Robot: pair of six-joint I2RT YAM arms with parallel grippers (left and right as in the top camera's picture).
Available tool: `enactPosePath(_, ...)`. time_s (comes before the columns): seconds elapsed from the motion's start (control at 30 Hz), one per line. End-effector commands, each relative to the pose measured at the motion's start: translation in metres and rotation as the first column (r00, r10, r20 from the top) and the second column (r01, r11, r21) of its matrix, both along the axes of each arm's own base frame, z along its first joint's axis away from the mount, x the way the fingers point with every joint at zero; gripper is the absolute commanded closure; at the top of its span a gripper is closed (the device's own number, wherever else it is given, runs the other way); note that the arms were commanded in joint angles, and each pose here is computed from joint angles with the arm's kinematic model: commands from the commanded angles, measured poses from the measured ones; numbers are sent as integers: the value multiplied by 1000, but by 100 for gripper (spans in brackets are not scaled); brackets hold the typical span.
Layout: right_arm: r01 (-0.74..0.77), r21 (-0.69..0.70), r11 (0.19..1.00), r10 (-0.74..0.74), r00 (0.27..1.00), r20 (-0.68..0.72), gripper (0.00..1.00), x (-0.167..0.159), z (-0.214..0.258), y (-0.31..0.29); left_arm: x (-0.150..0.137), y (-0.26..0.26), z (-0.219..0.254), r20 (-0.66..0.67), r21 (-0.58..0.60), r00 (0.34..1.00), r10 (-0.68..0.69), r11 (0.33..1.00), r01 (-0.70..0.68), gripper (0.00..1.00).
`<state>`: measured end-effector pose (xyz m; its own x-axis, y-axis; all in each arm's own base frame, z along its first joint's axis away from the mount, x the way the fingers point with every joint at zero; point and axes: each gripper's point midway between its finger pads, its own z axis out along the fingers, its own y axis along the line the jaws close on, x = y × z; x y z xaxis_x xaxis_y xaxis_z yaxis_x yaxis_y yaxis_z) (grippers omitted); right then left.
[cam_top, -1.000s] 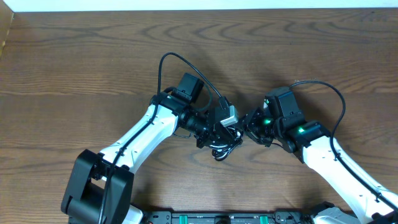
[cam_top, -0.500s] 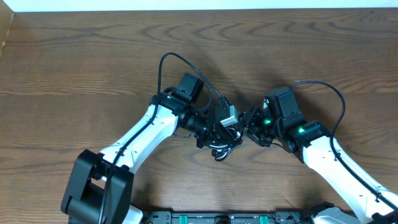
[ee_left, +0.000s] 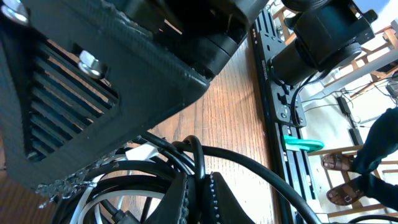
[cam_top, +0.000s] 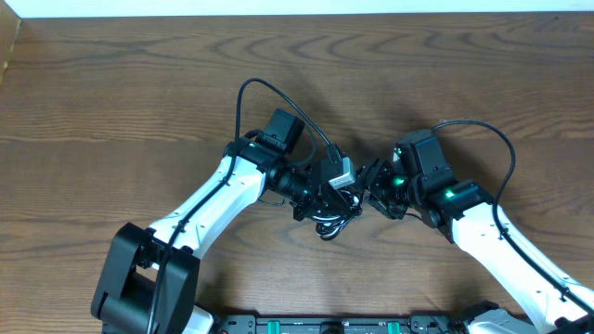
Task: Untangle cables
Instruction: 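Grasp a black cable loop with the right gripper beside the left gripper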
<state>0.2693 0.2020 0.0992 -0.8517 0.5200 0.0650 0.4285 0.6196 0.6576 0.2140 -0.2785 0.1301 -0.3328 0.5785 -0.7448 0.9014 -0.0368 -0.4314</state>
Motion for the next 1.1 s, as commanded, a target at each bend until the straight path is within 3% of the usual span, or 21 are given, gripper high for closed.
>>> enactPosePath(0.0, -11, 4, 1000, 11, 1000, 9, 37, 1, 4, 3, -2, 0, -5, -24, 3, 1000, -2, 1000, 2, 92)
enactPosePath(0.8, -48, -6, 999, 48, 999, -6, 33, -10, 1, 12, -2, 0, -4, -25, 3, 1000, -2, 1000, 2, 92)
enactPosePath(1.07, -50, -6, 999, 50, 999, -7, 37, -10, 1, 12, -2, 0, -5, -24, 3, 1000, -2, 1000, 2, 92)
